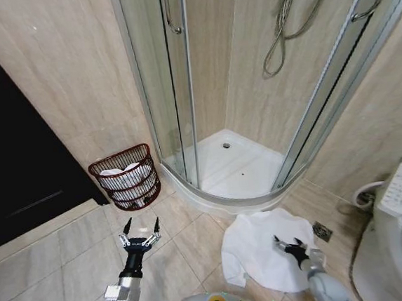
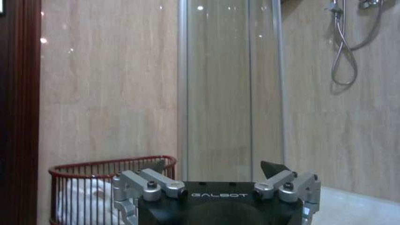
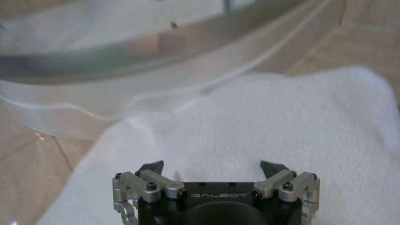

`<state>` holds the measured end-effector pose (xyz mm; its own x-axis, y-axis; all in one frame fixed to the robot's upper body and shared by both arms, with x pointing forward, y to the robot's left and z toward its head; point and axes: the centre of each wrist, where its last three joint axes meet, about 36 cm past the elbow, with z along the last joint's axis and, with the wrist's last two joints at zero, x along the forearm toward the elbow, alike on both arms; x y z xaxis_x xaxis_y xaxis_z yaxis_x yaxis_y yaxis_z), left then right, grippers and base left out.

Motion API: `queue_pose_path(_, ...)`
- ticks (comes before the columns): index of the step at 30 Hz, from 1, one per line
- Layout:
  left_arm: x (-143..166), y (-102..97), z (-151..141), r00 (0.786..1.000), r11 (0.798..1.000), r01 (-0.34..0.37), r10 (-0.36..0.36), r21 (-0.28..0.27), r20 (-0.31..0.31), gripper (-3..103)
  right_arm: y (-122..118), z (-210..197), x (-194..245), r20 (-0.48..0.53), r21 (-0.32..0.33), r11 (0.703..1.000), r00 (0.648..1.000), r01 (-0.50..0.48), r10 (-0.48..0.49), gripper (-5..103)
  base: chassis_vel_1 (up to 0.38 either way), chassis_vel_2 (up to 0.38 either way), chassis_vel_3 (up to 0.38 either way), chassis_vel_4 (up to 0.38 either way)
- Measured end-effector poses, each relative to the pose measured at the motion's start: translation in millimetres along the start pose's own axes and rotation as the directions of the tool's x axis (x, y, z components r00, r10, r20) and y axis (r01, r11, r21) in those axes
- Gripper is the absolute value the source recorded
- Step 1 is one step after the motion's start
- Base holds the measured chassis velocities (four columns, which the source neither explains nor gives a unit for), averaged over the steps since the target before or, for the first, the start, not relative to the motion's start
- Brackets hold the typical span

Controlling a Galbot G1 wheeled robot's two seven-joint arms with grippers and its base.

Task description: Discard the used towel into the hamper.

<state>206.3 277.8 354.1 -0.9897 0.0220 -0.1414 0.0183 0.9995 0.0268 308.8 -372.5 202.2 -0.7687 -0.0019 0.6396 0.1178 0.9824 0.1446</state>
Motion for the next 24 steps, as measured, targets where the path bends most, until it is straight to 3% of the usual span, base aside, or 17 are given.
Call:
queue_pose_path(6, -1.2, 3.0, -3.0, 1.000, 1.000, 0.010, -0.010, -0.007, 0.008, 100, -2.6, -0.3, -24.3, -0.087, 0.014, 0.996, 0.992, -0.090, 0.091, 100, 0.000, 0.000, 0.000, 0.000)
queue_pose_path(18, -3.8, 1.7, -5.1, 1.000, 1.000, 0.012, -0.012, -0.007, 0.004, 100, -17.7, -4.5, -36.6, -0.085, -0.011, 0.998, 0.995, -0.060, 0.059, 103, 0.000, 0.000, 0.000, 0.000)
queue_pose_path(19, -3.9, 1.3, -5.1, 1.000, 1.000, 0.011, -0.011, -0.007, 0.003, 100, -20.0, -3.5, -37.2, -0.081, -0.013, 0.999, 0.995, -0.051, 0.049, 95, 0.000, 0.000, 0.000, 0.000)
queue_pose_path(21, -3.9, 0.8, -5.0, 1.000, 1.000, 0.010, -0.010, -0.007, 0.001, 100, -22.0, -2.3, -38.0, -0.076, -0.016, 0.999, 0.996, -0.044, 0.042, 95, 0.000, 0.000, 0.000, 0.000)
queue_pose_path(22, -4.0, 0.0, -4.9, 1.000, 1.000, 0.008, -0.008, -0.007, -0.001, 100, -24.3, -1.4, -38.9, -0.072, -0.020, 0.999, 0.997, -0.038, 0.037, 88, 0.000, 0.000, 0.000, 0.000)
queue_pose_path(24, -4.0, -0.8, -4.8, 1.000, 1.000, 0.007, -0.007, -0.006, -0.002, 100, -26.5, -1.1, -39.4, -0.070, -0.022, 0.999, 0.997, -0.034, 0.032, 88, 0.000, 0.000, 0.000, 0.000)
